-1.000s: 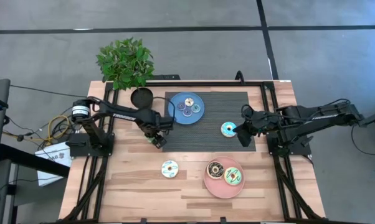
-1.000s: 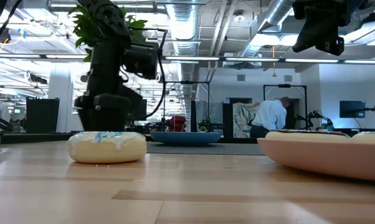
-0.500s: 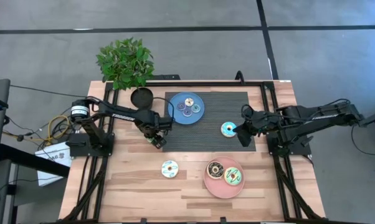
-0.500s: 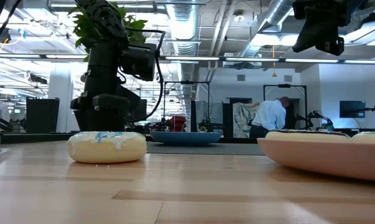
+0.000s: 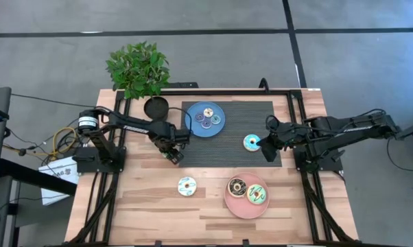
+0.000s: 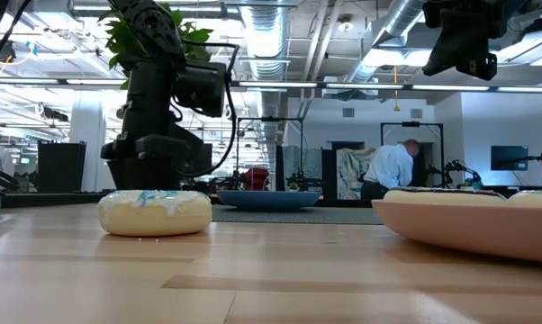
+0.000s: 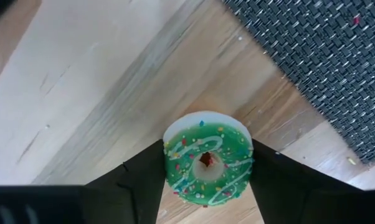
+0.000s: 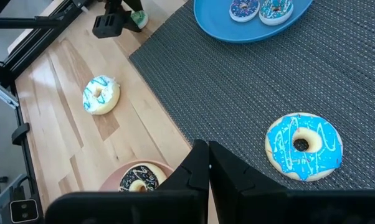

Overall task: Pick & Place donuts
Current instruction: Put the small green donut into the blue plate

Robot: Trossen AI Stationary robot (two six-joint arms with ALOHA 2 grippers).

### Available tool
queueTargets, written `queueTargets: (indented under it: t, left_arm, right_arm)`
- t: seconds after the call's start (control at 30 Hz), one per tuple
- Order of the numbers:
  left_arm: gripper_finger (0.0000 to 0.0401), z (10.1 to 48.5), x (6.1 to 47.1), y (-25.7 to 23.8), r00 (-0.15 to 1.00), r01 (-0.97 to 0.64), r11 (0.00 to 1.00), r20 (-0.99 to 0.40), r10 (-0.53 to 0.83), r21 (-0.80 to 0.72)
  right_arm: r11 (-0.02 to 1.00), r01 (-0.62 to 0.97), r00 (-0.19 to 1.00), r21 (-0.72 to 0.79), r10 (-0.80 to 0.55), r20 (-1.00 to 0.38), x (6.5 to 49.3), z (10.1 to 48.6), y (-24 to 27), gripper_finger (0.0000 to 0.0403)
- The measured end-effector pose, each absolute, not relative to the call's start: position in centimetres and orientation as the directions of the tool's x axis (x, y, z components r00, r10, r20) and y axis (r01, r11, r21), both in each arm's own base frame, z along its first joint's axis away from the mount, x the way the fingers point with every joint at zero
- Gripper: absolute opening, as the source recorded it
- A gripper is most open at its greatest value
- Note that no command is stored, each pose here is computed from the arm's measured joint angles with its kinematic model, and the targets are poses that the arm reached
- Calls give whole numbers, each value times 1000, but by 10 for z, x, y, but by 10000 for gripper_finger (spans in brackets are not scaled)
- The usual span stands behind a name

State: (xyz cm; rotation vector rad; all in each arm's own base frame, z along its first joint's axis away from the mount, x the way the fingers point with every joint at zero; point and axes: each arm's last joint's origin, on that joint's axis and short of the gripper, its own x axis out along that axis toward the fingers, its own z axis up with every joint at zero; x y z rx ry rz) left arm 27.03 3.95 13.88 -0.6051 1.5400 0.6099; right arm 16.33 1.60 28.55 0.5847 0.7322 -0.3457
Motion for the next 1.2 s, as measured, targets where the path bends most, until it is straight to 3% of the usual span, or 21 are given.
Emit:
queueTargets:
  t: [0.3,0.6,0.97,1.2]
  left_arm:
    - [197,146,278,40,-33,-715,699,-999,-25,6]
    - [197,174,301,51,90,-774,630,-996,8,-65]
    - [196,229,338,65,311,-749,656,-923,225,-93]
    - [196,247,356,88,475,-697,708,-813,336,-115]
  right_arm:
    - [789,487,699,375,-94,-709,163,285,16,1]
    - [790,486,699,373,-94,-709,163,285,16,1]
    - [819,459,698,344,-94,-709,163,285,16,1]
    - [782,492,699,382,-94,-709,163,286,16,1]
